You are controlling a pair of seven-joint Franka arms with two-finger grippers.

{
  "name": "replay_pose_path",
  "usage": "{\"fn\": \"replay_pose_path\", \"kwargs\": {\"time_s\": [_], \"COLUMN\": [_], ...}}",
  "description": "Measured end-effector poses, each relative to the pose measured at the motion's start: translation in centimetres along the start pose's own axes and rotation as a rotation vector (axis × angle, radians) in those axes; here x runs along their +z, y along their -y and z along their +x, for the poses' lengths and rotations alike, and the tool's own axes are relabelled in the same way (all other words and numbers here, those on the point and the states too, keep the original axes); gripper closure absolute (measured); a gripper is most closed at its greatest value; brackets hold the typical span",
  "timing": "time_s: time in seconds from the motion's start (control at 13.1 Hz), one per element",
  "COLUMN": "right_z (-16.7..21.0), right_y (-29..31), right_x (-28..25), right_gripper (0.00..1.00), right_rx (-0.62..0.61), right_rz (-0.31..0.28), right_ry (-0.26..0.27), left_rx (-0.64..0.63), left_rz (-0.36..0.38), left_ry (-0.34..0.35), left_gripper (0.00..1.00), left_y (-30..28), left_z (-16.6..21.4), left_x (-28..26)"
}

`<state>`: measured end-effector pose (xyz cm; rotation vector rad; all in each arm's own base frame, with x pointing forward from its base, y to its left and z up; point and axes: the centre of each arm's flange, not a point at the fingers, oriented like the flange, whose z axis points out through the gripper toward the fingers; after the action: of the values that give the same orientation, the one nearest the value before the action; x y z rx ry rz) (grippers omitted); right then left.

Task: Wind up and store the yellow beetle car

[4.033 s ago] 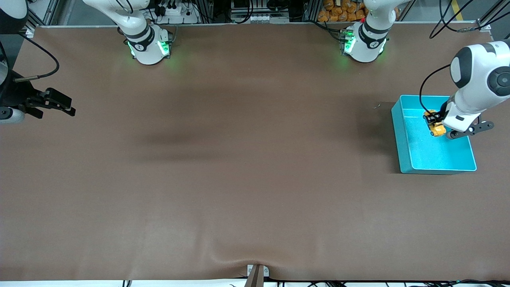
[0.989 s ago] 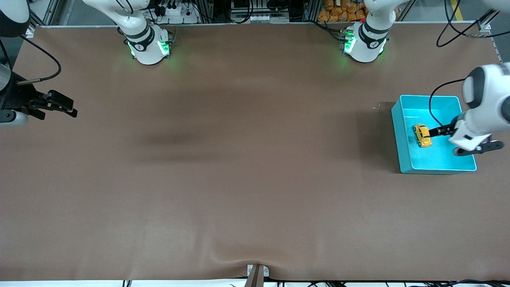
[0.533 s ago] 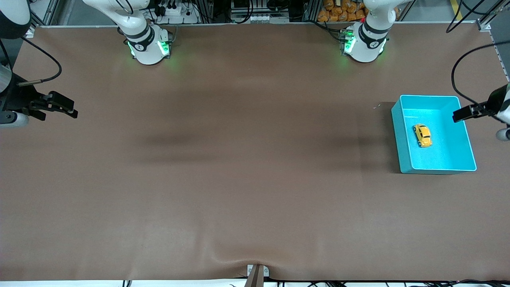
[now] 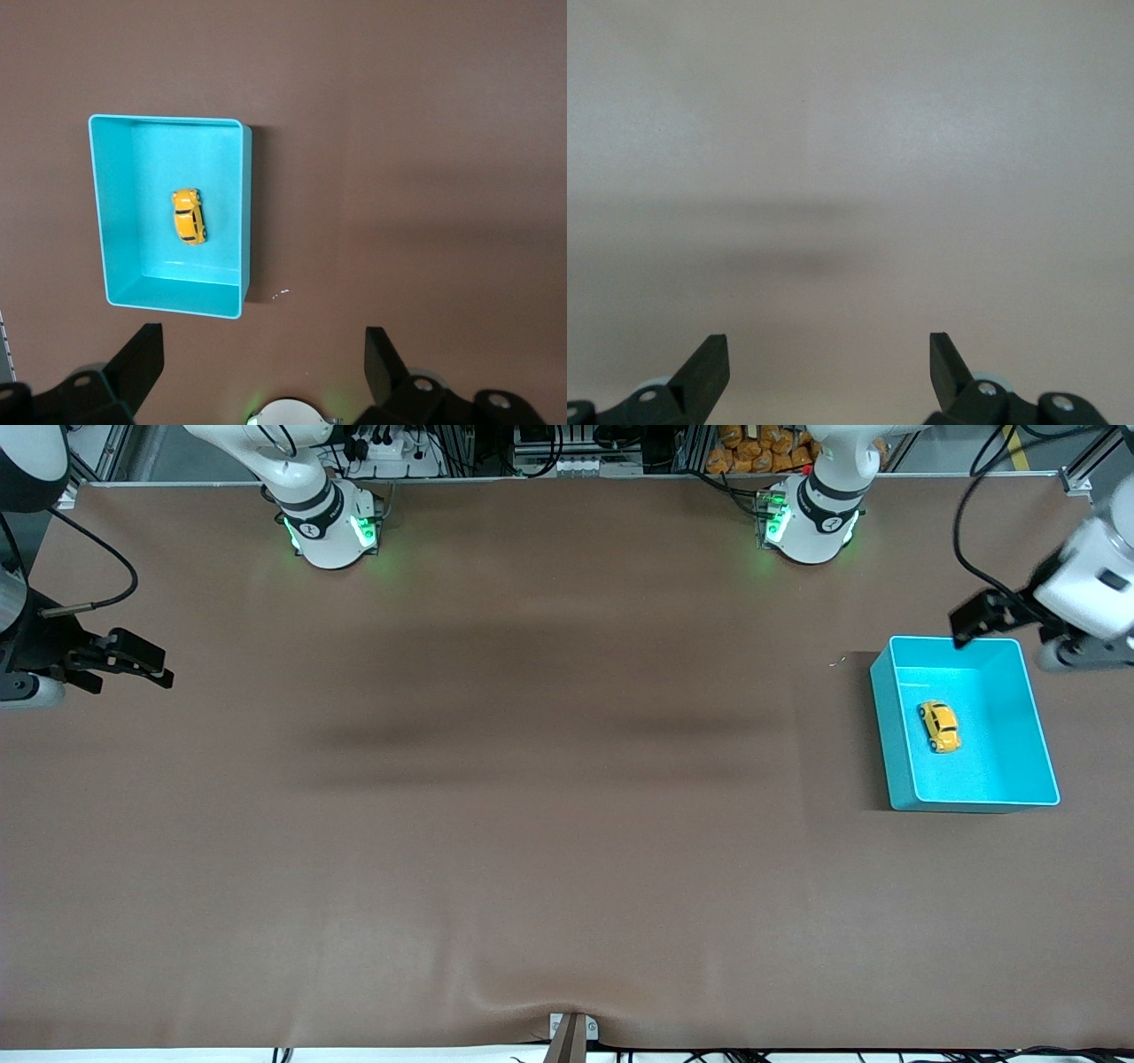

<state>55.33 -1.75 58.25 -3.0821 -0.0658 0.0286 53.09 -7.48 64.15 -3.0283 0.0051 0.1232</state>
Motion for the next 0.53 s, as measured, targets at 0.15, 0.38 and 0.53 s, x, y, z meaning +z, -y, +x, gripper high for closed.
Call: {"fn": "replay_pose_path", "kwargs": {"time_s": [0.15,0.38,0.53], "right_z": [0.0,0.0,-0.1], "right_y": [0.0,-0.1,-0.3], "right_x": [0.0,-0.2,-0.8], "right_gripper": [0.0,0.0,0.0], "right_rx": [0.0,0.002,0.006], "right_rz": [0.0,-0.001,-0.002], "right_ry": [0.0,-0.009,-0.019], "left_rx": [0.031,0.065,0.075], "left_rz": [-0.004,-0.018,-0.077], "left_ry": [-0.016,-0.029,-0.012], "left_gripper": [0.0,0.0,0.0], "left_y": [-2.1,-3.9,-4.5], "left_z": [-1.4,-2.4,-2.6], "left_x": [-1.6,-2.5,-2.4]}}
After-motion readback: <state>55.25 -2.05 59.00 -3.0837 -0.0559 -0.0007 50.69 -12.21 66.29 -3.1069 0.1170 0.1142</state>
